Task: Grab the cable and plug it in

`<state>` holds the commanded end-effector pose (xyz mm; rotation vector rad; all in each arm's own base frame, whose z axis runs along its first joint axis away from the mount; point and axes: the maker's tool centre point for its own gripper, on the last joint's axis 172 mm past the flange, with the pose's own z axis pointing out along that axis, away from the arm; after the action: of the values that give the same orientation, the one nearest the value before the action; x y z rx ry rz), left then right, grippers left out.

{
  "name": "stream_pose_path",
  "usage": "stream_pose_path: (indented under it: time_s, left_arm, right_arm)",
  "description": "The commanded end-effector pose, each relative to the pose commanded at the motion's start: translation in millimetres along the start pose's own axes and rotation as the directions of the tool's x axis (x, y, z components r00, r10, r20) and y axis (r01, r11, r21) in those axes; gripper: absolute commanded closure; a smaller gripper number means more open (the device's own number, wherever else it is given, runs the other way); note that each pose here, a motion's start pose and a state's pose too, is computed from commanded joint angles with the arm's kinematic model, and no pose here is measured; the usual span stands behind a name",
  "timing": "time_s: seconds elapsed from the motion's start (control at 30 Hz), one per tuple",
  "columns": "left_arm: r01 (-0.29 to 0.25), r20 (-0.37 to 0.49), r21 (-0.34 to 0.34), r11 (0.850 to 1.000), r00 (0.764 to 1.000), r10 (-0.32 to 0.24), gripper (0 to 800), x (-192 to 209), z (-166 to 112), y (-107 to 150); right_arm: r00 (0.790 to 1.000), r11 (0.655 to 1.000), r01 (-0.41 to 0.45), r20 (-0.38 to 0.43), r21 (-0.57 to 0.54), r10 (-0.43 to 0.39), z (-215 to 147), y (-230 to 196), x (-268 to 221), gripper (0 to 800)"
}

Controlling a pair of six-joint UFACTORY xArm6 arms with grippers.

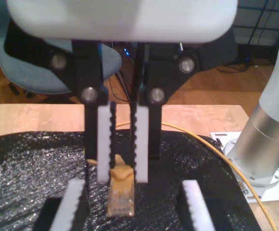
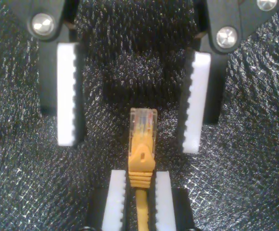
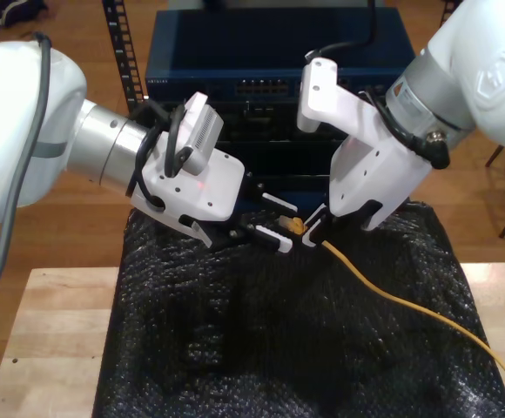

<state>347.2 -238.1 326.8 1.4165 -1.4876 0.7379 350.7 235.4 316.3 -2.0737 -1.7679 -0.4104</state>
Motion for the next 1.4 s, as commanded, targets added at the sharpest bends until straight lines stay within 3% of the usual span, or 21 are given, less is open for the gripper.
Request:
stream_pose_path:
  time_s: [0.43,1.27,1.4]
  left_arm:
    - [0.017,-0.033,0.028,0.999,0.999,-0.016,502,4.8,-7.4,-6.9]
    - [0.027,-0.039,0.02,0.999,0.999,-0.027,514,2.0,-5.4,-7.1]
    - [0.026,-0.039,0.02,0.999,0.999,-0.025,554,2.0,-5.4,-7.1]
  right_arm:
    - [1.0,1.0,-0.003,0.002,0.003,0.003,2.2,-0.6,-1.8,796]
    - [1.0,1.0,-0.003,0.0,0.001,0.003,1.5,-0.1,-0.8,796]
    - [1.0,1.0,-0.003,0.0,0.003,0.003,1.6,-0.5,-1.0,796]
